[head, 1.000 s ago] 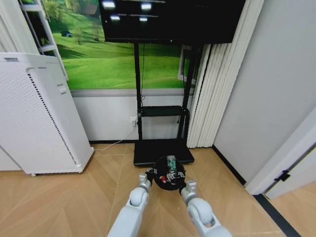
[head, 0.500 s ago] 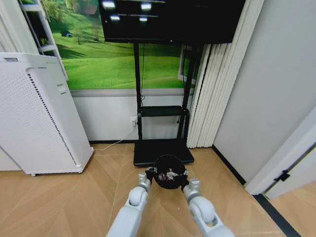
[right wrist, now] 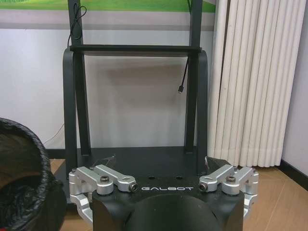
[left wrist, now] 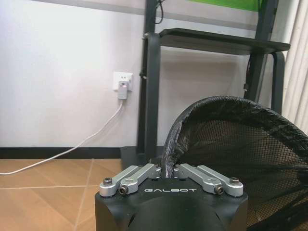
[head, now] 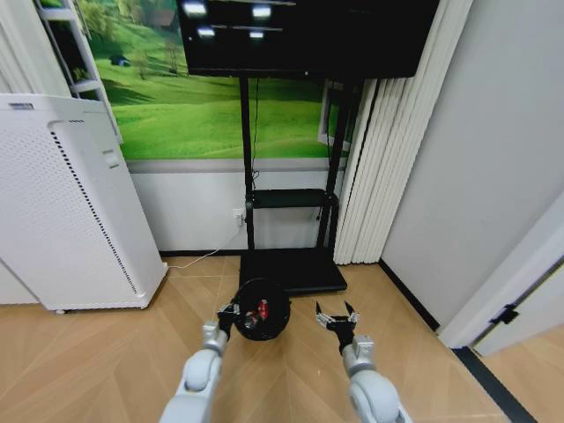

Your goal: Pick up the trash bin and place the garbage on the floor into it.

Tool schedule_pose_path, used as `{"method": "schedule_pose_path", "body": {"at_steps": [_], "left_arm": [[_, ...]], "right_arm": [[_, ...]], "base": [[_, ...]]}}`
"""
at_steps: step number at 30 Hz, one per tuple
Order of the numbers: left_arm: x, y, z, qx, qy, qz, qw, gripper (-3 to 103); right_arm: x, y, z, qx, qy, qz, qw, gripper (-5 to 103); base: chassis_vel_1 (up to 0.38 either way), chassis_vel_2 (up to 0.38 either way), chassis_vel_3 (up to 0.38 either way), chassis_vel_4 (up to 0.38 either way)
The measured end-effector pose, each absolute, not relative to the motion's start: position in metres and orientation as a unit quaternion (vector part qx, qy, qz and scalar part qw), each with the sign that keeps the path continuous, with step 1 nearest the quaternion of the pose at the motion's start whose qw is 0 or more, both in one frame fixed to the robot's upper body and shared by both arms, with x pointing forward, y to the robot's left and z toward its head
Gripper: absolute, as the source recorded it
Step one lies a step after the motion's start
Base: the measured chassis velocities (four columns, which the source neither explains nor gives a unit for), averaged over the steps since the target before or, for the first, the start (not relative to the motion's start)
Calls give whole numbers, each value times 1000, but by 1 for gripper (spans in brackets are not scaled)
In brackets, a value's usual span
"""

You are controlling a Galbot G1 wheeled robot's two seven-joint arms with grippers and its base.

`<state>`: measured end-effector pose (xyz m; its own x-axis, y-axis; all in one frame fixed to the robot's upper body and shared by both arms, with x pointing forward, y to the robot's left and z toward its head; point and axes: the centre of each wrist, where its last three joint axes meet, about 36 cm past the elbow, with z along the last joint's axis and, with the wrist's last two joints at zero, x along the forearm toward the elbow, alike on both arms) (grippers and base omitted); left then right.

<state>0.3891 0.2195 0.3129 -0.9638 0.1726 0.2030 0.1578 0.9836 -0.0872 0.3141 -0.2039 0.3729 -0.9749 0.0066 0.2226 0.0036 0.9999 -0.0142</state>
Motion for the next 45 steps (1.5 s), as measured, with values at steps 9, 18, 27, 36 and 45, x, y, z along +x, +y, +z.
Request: {"method": "schedule_pose_path", "body": {"at_steps": [9, 18, 27, 36, 45], "left_arm": [[393, 226, 317, -78, -991, 40, 99, 3], [399, 221, 316, -82, -991, 44, 99, 3], [399, 237, 317, -76, -991, 38, 100, 3], [394, 237, 314, -76, -991, 40, 102, 3], [394, 238, 315, -75, -992, 39, 98, 3]], "right_arm": [[308, -201, 369, -5, -993, 6, 114, 100], [304, -205, 367, -7, -993, 7, 117, 100], [301, -203, 366, -5, -993, 2, 122, 100], [295, -204, 365, -6, -992, 8, 127, 100], [292, -205, 359, -7, -991, 18, 130, 100]], "base": [[150, 4, -144, 5], [305, -66, -284, 68], [172, -123, -170, 129], [179, -136, -182, 129], [304, -152, -293, 146]]}}
